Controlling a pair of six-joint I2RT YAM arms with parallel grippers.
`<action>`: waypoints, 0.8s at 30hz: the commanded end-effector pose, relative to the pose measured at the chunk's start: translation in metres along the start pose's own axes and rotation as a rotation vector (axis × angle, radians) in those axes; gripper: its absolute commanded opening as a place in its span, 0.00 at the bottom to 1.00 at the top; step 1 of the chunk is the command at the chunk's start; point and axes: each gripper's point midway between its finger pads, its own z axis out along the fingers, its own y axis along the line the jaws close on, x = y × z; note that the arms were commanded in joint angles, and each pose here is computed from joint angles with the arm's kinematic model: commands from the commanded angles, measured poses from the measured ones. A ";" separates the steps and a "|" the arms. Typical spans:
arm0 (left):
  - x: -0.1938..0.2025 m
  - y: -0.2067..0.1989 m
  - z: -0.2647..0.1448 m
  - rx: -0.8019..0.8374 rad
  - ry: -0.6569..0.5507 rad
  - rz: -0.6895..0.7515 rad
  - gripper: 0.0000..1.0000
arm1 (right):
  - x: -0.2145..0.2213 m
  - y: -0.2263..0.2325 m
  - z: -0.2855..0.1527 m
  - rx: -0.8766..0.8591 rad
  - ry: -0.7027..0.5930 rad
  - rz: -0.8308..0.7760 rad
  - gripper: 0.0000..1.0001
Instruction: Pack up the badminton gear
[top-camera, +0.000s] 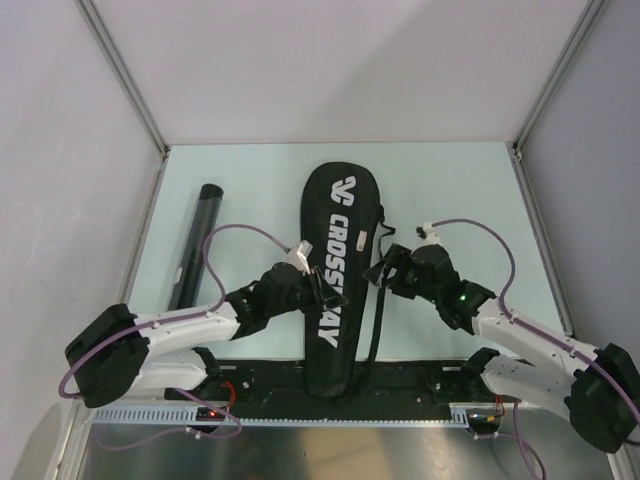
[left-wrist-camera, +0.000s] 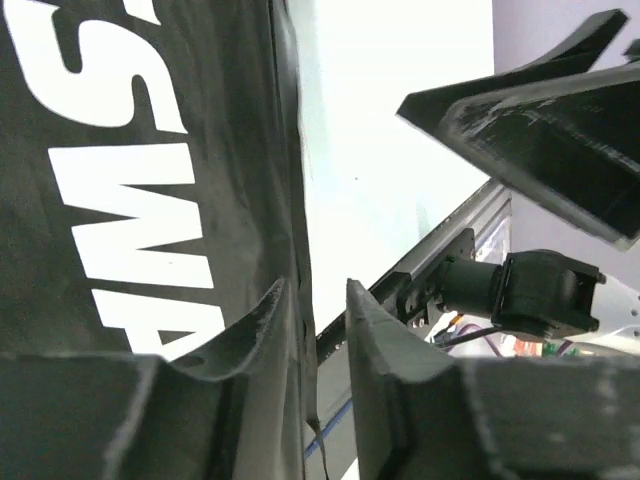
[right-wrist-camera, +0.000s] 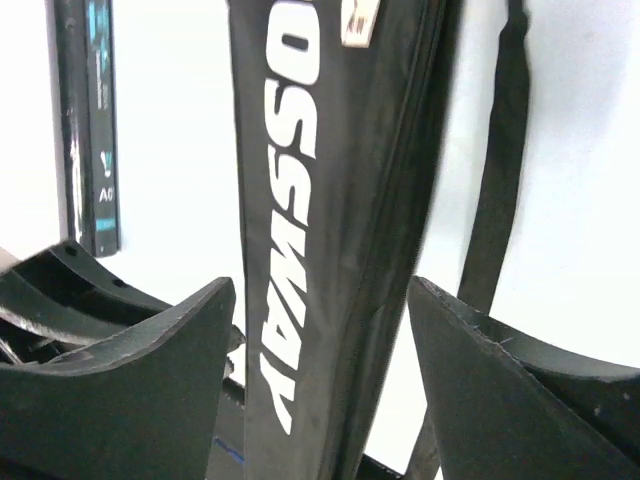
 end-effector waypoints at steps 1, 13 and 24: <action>-0.005 -0.015 0.007 0.051 -0.002 0.042 0.40 | -0.029 -0.011 -0.004 0.034 -0.060 -0.015 0.75; -0.026 0.022 -0.012 -0.118 -0.085 0.110 0.58 | -0.042 -0.019 0.059 -0.062 0.025 -0.023 0.76; -0.071 0.041 -0.070 -0.220 -0.248 0.169 0.61 | 0.003 -0.024 0.113 0.002 0.151 -0.068 0.65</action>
